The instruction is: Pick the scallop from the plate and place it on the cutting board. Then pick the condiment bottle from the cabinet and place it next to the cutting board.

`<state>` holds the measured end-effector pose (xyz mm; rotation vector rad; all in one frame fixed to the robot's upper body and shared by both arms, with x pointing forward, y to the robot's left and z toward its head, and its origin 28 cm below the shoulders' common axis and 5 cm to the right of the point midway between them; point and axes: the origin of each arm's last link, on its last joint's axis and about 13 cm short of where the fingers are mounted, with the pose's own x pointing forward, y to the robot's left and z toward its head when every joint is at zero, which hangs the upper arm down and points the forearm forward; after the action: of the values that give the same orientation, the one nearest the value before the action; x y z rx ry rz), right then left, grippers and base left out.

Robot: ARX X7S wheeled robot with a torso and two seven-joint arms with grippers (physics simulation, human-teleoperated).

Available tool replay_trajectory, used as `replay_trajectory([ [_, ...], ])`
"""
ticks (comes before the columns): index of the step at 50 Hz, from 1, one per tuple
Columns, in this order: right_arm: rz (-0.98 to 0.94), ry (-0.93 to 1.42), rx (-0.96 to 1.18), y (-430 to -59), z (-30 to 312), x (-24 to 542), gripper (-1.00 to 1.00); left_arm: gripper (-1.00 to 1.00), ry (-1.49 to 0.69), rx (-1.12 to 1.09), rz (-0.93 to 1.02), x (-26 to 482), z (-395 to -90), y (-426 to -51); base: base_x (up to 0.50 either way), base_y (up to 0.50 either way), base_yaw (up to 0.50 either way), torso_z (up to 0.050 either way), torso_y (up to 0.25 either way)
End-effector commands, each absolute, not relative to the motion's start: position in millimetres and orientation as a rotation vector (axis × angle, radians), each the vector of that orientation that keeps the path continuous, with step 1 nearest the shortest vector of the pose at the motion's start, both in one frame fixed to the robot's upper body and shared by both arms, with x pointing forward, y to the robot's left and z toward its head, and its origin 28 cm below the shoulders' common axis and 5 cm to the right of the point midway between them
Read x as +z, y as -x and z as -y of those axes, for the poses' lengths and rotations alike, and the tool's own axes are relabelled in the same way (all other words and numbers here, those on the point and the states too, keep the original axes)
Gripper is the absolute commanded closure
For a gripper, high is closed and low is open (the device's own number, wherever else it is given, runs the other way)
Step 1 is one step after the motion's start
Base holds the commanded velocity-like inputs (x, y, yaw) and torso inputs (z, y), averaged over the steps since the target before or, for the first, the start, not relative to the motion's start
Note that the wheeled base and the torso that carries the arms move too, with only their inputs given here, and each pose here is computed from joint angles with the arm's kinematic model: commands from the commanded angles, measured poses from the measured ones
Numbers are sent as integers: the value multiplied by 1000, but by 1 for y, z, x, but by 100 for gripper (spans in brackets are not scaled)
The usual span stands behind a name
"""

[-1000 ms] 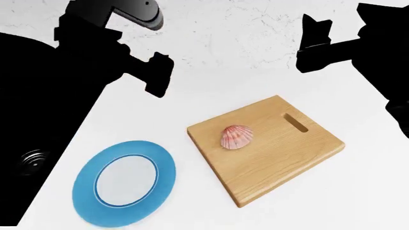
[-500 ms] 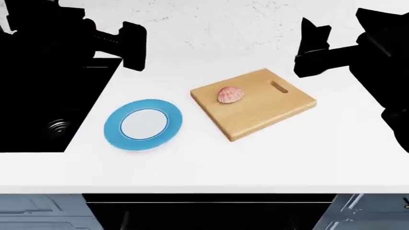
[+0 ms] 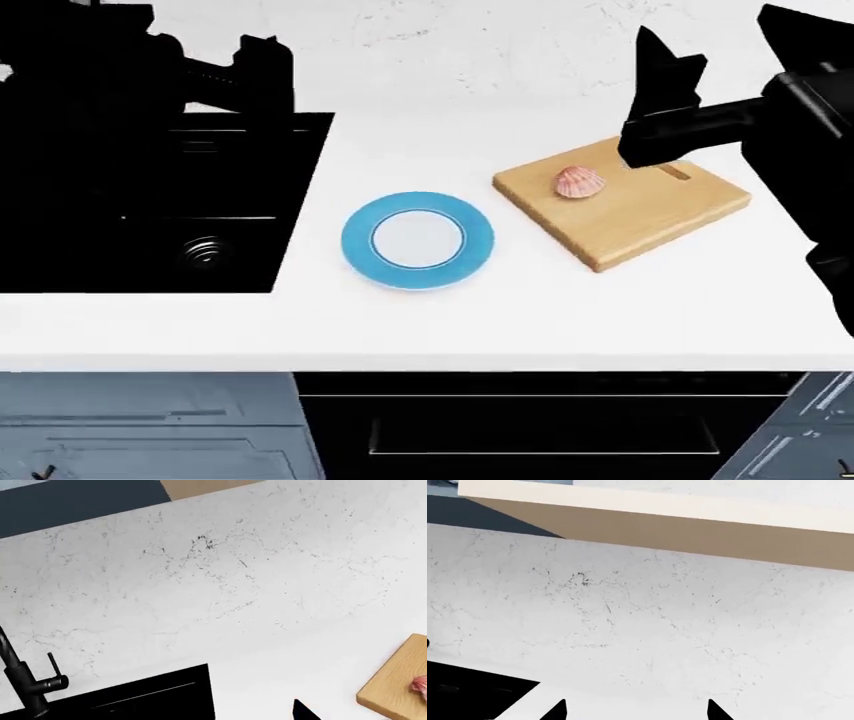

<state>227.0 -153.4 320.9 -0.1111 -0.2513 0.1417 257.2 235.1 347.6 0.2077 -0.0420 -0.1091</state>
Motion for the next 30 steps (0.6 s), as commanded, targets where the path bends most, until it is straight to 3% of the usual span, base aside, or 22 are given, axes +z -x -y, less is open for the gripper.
replay_trajectory([
  [1, 306, 109, 138, -216, 149, 312, -100, -100, -222, -57, 90, 335, -236, -247, 20, 500, 0, 0, 0],
  [30, 318, 79, 9, -195, 146, 263, -100, -100, -132, 81, 97, 290, -245, -221, 31, 500, 0, 0, 0],
])
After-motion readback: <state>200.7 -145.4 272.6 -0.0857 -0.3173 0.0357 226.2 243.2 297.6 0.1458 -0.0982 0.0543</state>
